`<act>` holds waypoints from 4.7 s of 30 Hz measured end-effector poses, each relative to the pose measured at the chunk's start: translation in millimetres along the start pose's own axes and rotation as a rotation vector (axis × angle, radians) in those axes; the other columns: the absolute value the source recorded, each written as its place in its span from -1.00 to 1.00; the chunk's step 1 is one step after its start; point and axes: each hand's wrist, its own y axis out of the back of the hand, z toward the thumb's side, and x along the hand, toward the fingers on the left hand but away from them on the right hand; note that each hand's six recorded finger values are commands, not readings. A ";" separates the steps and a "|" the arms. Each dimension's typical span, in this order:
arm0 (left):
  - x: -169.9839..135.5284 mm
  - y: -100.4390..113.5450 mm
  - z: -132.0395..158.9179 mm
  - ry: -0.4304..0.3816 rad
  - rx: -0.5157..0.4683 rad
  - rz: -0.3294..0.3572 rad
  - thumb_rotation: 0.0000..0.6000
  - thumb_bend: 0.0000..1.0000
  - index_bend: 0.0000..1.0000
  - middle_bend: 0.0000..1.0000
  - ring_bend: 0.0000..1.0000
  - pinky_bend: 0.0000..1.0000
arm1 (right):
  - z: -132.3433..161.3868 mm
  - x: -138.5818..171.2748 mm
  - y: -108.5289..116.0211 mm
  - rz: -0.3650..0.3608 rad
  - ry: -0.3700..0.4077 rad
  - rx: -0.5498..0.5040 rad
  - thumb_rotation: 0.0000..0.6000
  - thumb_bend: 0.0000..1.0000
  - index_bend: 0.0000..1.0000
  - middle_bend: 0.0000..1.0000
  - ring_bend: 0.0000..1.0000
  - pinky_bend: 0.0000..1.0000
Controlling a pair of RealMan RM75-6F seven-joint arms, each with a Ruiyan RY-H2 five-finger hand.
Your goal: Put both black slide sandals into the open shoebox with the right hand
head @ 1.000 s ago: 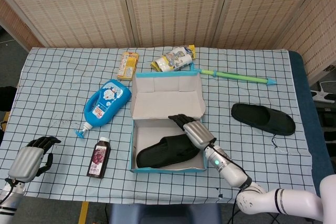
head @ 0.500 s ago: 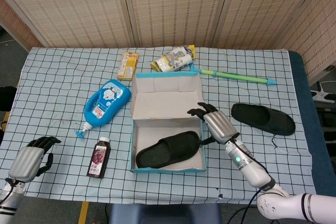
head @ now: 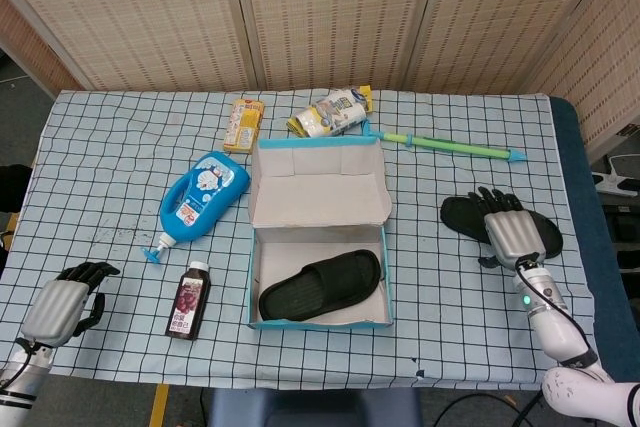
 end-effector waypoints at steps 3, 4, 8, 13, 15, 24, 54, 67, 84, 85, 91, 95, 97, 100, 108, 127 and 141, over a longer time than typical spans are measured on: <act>0.1 0.1 -1.0 0.003 -0.003 0.000 1.00 0.33 -0.46 -0.52 -0.61 -0.40 | -18.5 -11.7 -7.1 0.004 -0.044 0.003 1.00 -1.00 -1.00 -1.00 -1.00 -0.85; 0.2 0.1 -1.4 0.004 -0.003 0.000 1.00 0.33 -0.46 -0.52 -0.61 -0.40 | -24.9 -16.7 -10.0 0.005 -0.060 0.002 1.00 -1.00 -1.00 -1.00 -1.00 -0.85; 0.0 0.1 -1.7 0.002 -0.004 -0.001 1.00 0.33 -0.46 -0.52 -0.61 -0.40 | -42.4 -33.1 -19.7 0.001 -0.108 -0.008 1.00 -1.00 -1.00 -1.00 -1.00 -0.84; 0.2 -0.7 -2.3 0.004 -0.003 -0.004 1.00 0.33 -0.46 -0.52 -0.61 -0.40 | -57.0 -50.8 -39.4 0.034 -0.156 -0.039 1.00 -1.00 -1.00 -1.00 -1.00 -0.84; 0.3 -1.0 -2.5 0.004 -0.003 -0.005 1.00 0.33 -0.46 -0.52 -0.61 -0.40 | -59.6 -55.0 -46.5 0.050 -0.167 -0.050 1.00 -1.00 -1.00 -1.00 -1.00 -0.84; 0.2 -1.7 -2.4 0.003 0.000 -0.009 1.00 0.33 -0.46 -0.52 -0.61 -0.40 | -67.8 -70.1 -66.5 0.048 -0.218 -0.087 1.00 -1.00 -0.66 -0.52 -0.82 -0.66; -0.6 -1.6 -1.5 0.000 0.001 -0.007 1.00 0.33 -0.46 -0.52 -0.61 -0.40 | -22.8 -0.2 12.4 -0.349 -0.175 -0.027 1.00 -1.00 0.01 0.13 -0.19 0.12; -1.0 -1.4 -3.8 0.006 -0.004 -0.009 1.00 0.33 -0.46 -0.52 -0.61 -0.40 | -48.8 -1.1 -21.3 -0.058 -0.250 -0.044 1.00 -1.00 -1.00 -0.90 -1.00 -0.62; 4.0 -4.6 -2.5 -0.005 -0.012 -0.020 1.00 0.33 -0.46 -0.52 -0.61 -0.40 | -90.7 -37.1 -73.8 0.087 -0.357 -0.093 1.00 -1.00 -1.00 -0.90 -1.00 -0.66; 3.8 -4.2 -2.5 -0.006 -0.013 -0.019 1.00 0.33 -0.46 -0.52 -0.61 -0.40 | -90.2 -39.6 -77.8 0.092 -0.357 -0.094 1.00 -1.00 -1.00 -0.90 -1.00 -0.66; 2.8 -3.1 -2.8 -0.007 -0.015 -0.014 1.00 0.33 -0.46 -0.52 -0.61 -0.40 | -86.3 -49.7 -94.3 0.111 -0.352 -0.087 1.00 -1.00 -0.83 -0.70 -0.86 -0.57; 2.7 -2.8 -3.1 -0.006 -0.014 -0.014 1.00 0.33 -0.46 -0.52 -0.61 -0.40 | -84.6 -54.2 -98.9 0.086 -0.358 -0.078 1.00 -1.00 -0.25 -0.19 -0.33 -0.03; 2.6 -2.8 -2.9 -0.006 -0.014 -0.014 1.00 0.33 -0.46 -0.52 -0.61 -0.40 | -84.6 -55.2 -97.5 0.059 -0.364 -0.070 1.00 -1.00 -0.03 0.00 -0.13 0.17; 2.7 -2.8 -2.7 -0.007 -0.014 -0.015 1.00 0.33 -0.46 -0.52 -0.61 -0.40 | -84.7 -54.7 -91.4 0.005 -0.368 -0.056 1.00 -1.00 0.18 0.16 0.05 0.32; 2.4 -3.3 -2.1 -0.008 -0.013 -0.016 1.00 0.33 -0.46 -0.52 -0.61 -0.40 | -81.9 -42.1 -65.6 -0.161 -0.365 -0.023 1.00 -1.00 0.25 0.22 0.10 0.36; 2.8 -4.0 -0.9 -0.009 -0.009 -0.018 1.00 0.33 -0.46 -0.52 -0.61 -0.40 | -12.5 17.3 4.0 -0.455 -0.150 -0.017 1.00 -1.00 0.25 0.23 0.10 0.38; 2.2 -2.6 -1.8 -0.010 -0.013 -0.015 1.00 0.33 -0.46 -0.52 -0.61 -0.40 | 146.0 28.3 15.4 -0.535 0.271 -0.076 1.00 -1.00 0.25 0.23 0.11 0.38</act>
